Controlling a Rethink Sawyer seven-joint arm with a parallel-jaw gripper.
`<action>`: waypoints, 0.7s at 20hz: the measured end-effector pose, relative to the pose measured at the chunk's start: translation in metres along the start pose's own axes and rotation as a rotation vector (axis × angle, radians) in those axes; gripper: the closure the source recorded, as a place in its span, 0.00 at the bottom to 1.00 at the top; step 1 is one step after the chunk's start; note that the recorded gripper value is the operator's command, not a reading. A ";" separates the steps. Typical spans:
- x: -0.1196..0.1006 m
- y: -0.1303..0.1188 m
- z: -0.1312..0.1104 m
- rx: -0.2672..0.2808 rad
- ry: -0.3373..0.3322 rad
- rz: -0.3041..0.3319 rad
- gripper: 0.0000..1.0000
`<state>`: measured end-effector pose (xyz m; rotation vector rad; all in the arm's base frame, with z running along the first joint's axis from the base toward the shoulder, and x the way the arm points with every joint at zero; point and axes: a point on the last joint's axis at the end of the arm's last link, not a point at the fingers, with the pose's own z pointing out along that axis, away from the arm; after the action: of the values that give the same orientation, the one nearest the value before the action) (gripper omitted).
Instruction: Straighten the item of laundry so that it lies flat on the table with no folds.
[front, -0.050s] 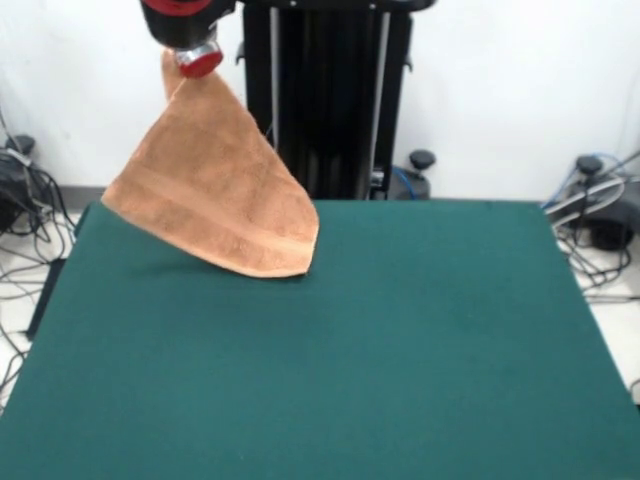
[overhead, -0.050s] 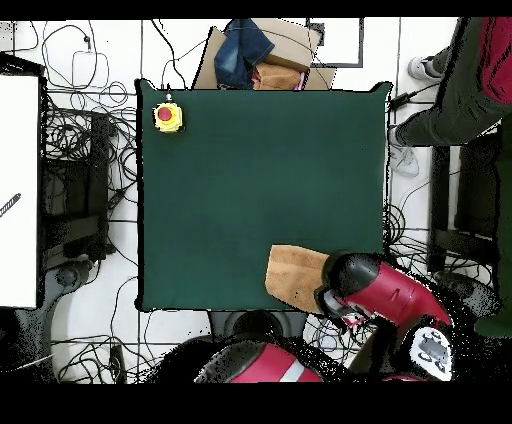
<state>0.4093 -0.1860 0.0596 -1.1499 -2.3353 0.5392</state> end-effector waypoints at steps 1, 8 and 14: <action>-0.001 0.001 -0.001 -0.002 -0.022 -0.004 1.00; -0.013 0.039 -0.042 -0.121 -0.471 -0.053 1.00; 0.003 0.092 -0.098 -0.330 -0.765 0.013 1.00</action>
<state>0.5210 -0.1177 0.0902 -1.2506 -3.1656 0.7090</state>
